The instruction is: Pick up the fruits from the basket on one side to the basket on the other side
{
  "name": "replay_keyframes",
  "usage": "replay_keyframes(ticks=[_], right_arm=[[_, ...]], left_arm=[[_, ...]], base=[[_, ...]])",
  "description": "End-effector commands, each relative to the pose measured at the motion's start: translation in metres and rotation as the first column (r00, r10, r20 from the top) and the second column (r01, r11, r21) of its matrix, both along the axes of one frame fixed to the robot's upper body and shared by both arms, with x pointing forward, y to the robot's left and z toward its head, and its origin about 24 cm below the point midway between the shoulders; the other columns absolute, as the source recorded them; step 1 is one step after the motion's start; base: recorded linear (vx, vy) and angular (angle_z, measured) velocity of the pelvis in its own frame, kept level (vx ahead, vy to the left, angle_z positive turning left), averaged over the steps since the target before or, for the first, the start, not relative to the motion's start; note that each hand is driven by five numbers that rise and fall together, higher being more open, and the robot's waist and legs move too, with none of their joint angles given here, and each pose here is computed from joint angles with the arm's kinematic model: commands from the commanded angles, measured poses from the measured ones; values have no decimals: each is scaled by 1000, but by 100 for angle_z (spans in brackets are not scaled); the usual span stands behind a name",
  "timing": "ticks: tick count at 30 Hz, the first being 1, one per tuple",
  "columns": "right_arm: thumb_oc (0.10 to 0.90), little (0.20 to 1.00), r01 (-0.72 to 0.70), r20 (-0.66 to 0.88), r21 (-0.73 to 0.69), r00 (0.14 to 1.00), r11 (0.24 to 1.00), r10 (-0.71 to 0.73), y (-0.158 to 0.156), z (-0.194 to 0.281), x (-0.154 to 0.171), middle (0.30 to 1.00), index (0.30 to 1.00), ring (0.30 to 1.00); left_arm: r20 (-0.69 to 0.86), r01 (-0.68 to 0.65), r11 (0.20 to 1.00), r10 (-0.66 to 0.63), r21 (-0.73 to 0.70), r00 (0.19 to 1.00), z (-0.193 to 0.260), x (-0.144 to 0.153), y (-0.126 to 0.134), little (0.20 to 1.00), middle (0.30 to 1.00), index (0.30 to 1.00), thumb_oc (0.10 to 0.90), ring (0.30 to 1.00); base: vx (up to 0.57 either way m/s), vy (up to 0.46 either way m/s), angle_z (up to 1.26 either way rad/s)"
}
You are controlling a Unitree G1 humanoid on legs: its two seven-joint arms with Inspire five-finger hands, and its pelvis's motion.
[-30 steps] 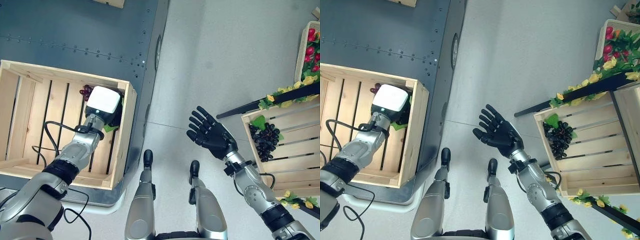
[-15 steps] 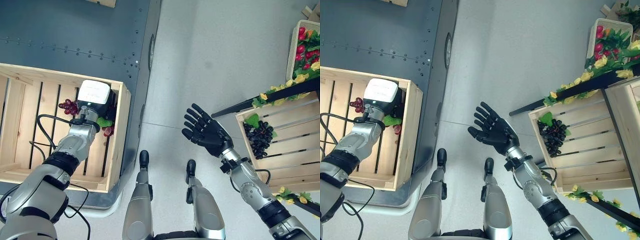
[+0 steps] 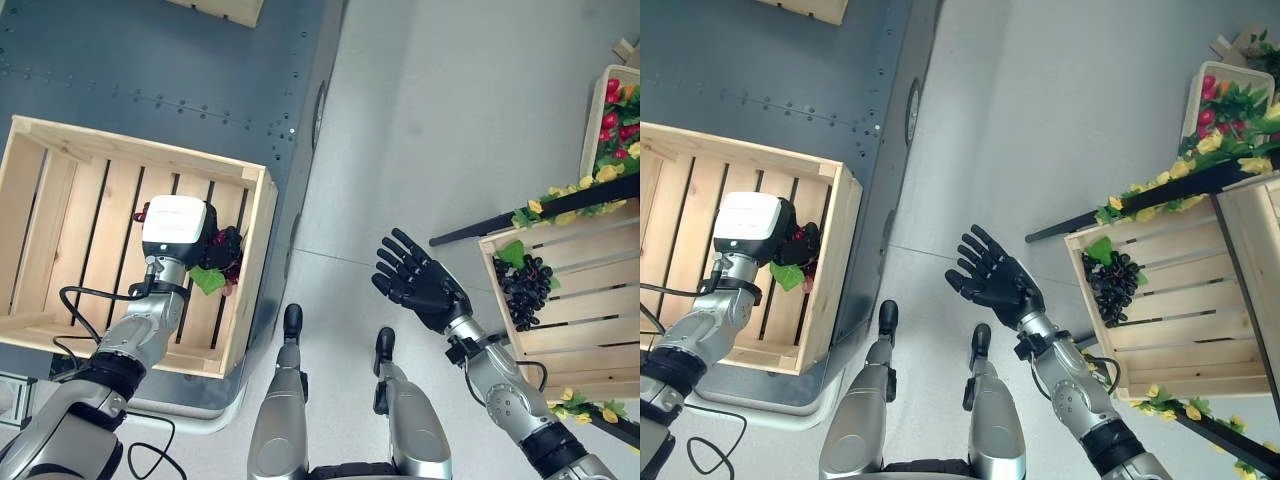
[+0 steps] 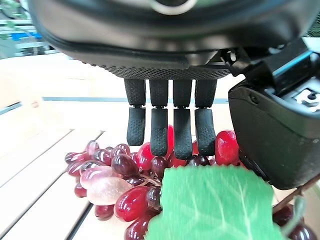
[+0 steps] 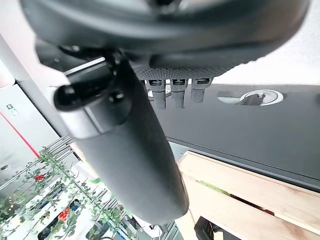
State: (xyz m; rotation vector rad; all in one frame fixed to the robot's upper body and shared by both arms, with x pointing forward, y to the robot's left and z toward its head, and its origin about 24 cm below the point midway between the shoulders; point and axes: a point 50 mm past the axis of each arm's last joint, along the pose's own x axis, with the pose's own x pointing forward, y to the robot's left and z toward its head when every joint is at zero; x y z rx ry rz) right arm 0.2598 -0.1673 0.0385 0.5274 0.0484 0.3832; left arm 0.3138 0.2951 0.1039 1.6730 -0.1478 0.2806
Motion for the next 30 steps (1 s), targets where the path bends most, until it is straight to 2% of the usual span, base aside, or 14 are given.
replay_keyframes(ticks=[1, 9, 10, 11, 12, 13, 22, 30], right_arm=[[800, 900, -46, 245, 40, 969, 998, 35, -1, 48, 2, 900, 900, 900], [800, 900, -40, 244, 46, 969, 998, 27, -2, 47, -2, 900, 900, 900], [800, 900, -37, 243, 49, 970, 998, 24, -1, 47, -2, 900, 900, 900], [800, 900, -37, 242, 49, 970, 998, 24, -1, 47, -2, 900, 900, 900], [800, 900, -36, 241, 51, 970, 998, 23, -1, 47, -2, 900, 900, 900], [800, 900, -37, 242, 51, 970, 998, 23, -1, 47, -2, 900, 900, 900], [800, 900, -35, 248, 52, 968, 998, 21, -1, 48, -1, 900, 900, 900], [800, 900, -34, 251, 49, 968, 998, 21, -3, 47, -2, 900, 900, 900]], left_arm=[[90, -136, 991, 136, -6, 987, 20, -4, 29, 300, 300, 300, 400, 300], [104, -179, 982, 184, -52, 977, 12, -16, 39, 300, 300, 300, 400, 300], [121, -180, 982, 187, -63, 975, 12, -17, 39, 413, 413, 413, 475, 413], [122, -181, 981, 187, -64, 975, 12, -17, 39, 493, 493, 493, 529, 493], [126, -181, 981, 189, -72, 974, 12, -18, 39, 858, 858, 858, 772, 858], [137, -178, 981, 187, -73, 973, 13, -18, 39, 900, 900, 900, 800, 900], [242, -130, 989, 144, -72, 959, 22, -17, 35, 900, 900, 900, 800, 900], [399, 28, 989, 34, -148, 916, 38, -19, 24, 900, 900, 900, 800, 900]], base=[[0, 0, 0], [1, -1, 0], [3, -3, 4], [6, -5, 6], [10, -3, 7], [10, -2, 8], [1, 0, 1], [0, 0, 0]])
